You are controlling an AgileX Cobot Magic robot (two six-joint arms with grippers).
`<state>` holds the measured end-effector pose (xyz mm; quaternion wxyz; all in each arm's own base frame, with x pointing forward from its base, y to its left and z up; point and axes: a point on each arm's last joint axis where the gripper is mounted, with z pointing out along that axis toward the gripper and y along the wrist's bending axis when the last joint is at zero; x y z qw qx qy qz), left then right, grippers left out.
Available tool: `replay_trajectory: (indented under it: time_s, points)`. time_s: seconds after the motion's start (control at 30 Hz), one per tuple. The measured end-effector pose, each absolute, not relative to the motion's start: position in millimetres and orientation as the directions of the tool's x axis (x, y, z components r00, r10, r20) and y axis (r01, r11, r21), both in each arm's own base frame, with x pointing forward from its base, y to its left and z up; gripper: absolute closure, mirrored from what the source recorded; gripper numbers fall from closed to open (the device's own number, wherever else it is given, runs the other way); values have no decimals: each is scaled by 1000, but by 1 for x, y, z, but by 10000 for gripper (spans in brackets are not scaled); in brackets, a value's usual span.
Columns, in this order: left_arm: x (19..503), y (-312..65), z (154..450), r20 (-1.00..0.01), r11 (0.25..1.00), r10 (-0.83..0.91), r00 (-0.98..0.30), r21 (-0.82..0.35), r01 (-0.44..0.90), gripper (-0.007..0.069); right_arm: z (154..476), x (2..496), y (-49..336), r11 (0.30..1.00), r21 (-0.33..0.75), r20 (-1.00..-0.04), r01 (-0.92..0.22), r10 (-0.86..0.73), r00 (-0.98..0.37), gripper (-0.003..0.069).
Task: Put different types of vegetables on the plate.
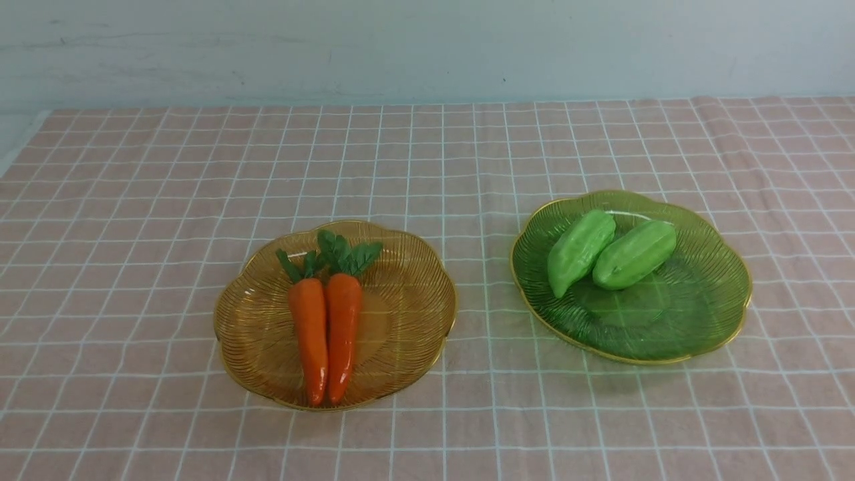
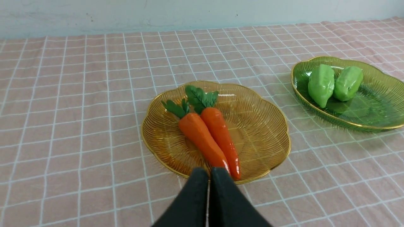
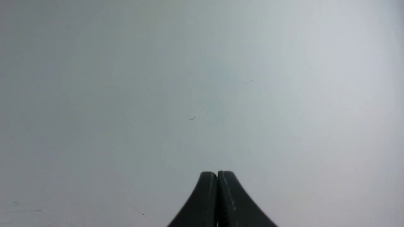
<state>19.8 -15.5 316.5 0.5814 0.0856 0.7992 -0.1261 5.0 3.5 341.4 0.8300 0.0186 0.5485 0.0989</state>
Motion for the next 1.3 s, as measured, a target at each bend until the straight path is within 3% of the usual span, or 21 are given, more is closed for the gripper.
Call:
replay_trajectory:
  time_s: [0.13, 0.33, 0.43, 0.57, 1.3]
  points:
    - [28, -12, 306, -972, 968, 62, -226, 4, 250, 629, 341, 5, 4, 980, 139, -907, -144, 185, 379, 674]
    - [40, -3, 249, -988, 994, 82, -134, 72, 77, 629, 341, 5, 4, 980, 139, -907, -144, 184, 378, 674]
    - [49, -2, 205, -974, 995, 88, -209, 78, 56, 629, 341, 5, 4, 980, 140, -909, -143, 184, 374, 674]
    - [52, -2, 171, -948, 995, 93, -303, 78, 60, 629, 338, 6, 5, 979, 138, -921, -147, 181, 344, 674]
    - [52, -2, 170, -947, 995, 93, -306, 78, 61, 629, 336, 7, 5, 979, 136, -928, -149, 179, 326, 674]
